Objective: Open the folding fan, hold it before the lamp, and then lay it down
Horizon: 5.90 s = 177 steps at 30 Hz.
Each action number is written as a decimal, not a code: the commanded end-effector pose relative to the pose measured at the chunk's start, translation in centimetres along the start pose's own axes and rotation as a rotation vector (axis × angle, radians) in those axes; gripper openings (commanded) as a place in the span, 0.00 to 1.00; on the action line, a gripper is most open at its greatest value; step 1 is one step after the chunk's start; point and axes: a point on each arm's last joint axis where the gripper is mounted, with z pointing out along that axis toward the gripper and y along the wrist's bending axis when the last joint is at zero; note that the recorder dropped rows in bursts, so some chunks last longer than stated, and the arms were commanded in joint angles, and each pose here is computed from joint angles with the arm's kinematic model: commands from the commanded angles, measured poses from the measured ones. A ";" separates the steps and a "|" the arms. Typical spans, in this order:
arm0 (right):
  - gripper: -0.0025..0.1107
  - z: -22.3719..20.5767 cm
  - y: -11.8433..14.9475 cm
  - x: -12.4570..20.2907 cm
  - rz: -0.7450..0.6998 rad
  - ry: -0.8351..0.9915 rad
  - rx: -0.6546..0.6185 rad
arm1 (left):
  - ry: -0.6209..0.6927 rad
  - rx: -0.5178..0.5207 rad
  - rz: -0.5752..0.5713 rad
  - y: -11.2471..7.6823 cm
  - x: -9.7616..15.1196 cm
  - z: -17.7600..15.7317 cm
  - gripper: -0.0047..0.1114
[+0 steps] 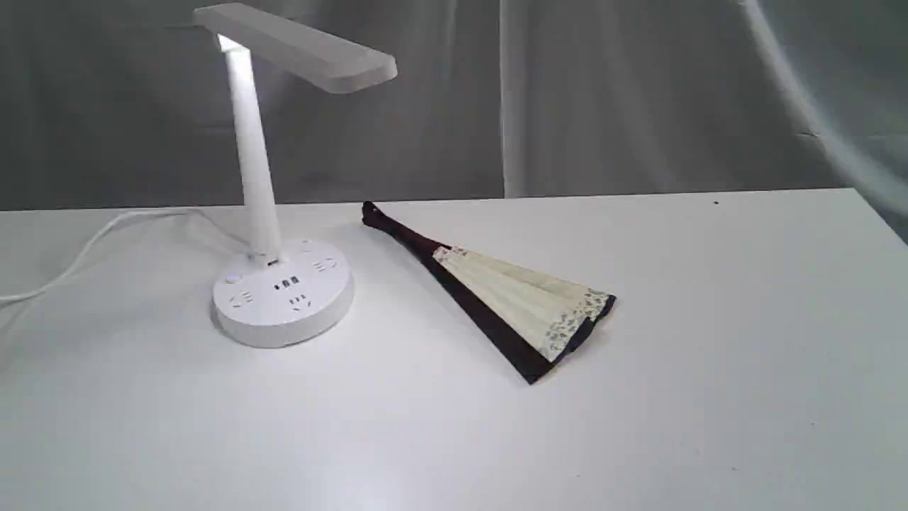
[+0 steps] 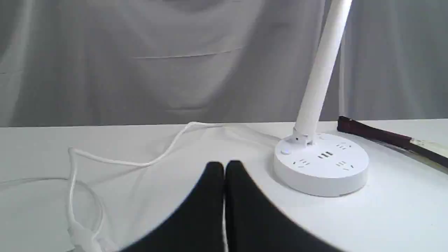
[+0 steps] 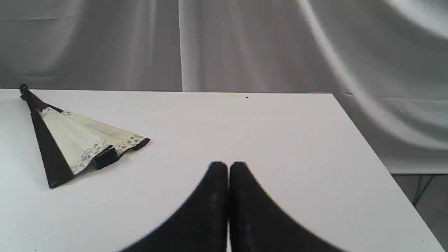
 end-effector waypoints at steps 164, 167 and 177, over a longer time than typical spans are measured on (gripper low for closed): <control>0.42 38.6 15.8 0.3 -0.250 0.835 -0.584 | 1.199 0.279 -0.110 -7.5 -0.9 22.2 0.04; 0.43 39.0 16.4 1.0 -0.259 0.806 -0.568 | 1.199 0.279 -0.110 -7.5 -0.9 22.2 0.04; 0.52 39.5 16.4 1.8 -0.266 0.781 -0.544 | 1.199 0.281 -0.108 -7.5 -0.9 22.2 0.04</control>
